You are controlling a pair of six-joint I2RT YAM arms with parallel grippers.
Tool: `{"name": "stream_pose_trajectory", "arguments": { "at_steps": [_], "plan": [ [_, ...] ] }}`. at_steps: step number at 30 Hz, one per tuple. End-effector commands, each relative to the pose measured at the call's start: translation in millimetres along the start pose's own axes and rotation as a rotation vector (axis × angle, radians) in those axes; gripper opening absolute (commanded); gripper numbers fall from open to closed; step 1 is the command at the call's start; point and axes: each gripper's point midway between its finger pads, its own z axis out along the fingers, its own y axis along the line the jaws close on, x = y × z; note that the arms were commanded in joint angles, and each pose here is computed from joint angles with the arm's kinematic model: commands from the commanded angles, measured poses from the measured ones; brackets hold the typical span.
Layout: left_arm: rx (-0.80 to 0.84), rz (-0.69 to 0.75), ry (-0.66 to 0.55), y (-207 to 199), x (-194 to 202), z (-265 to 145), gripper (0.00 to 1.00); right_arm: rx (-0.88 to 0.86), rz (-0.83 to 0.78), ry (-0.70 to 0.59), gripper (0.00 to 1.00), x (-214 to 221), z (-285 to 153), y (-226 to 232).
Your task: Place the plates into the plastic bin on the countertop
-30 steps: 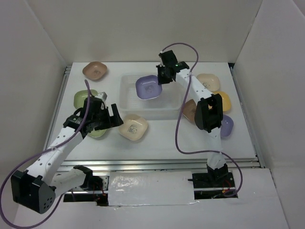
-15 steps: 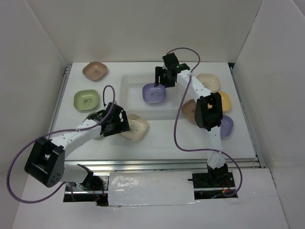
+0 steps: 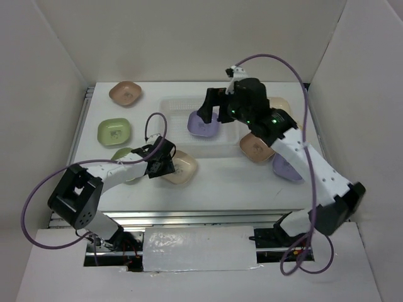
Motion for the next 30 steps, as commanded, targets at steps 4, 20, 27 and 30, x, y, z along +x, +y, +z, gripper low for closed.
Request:
{"name": "stream_pose_trajectory", "arguments": {
  "at_steps": [4, 20, 27, 30],
  "plan": [
    [-0.041, -0.008, -0.04, -8, -2, 2, 0.39, -0.021, 0.034, -0.123, 1.0, -10, -46, 3],
    [0.295, 0.015, -0.264, -49, -35, -187, 0.0, 0.175, 0.128, -0.294, 1.0, -39, -129, -52],
    [0.162, -0.346, -0.473, -45, -155, -200, 0.0, 0.211, 0.256, -0.356, 1.0, -41, -148, -75],
    [0.208, -0.489, -0.459, -62, -184, -180, 0.0, 0.213, 0.282, -0.358, 1.0, -35, -153, -81]
  ]
}}
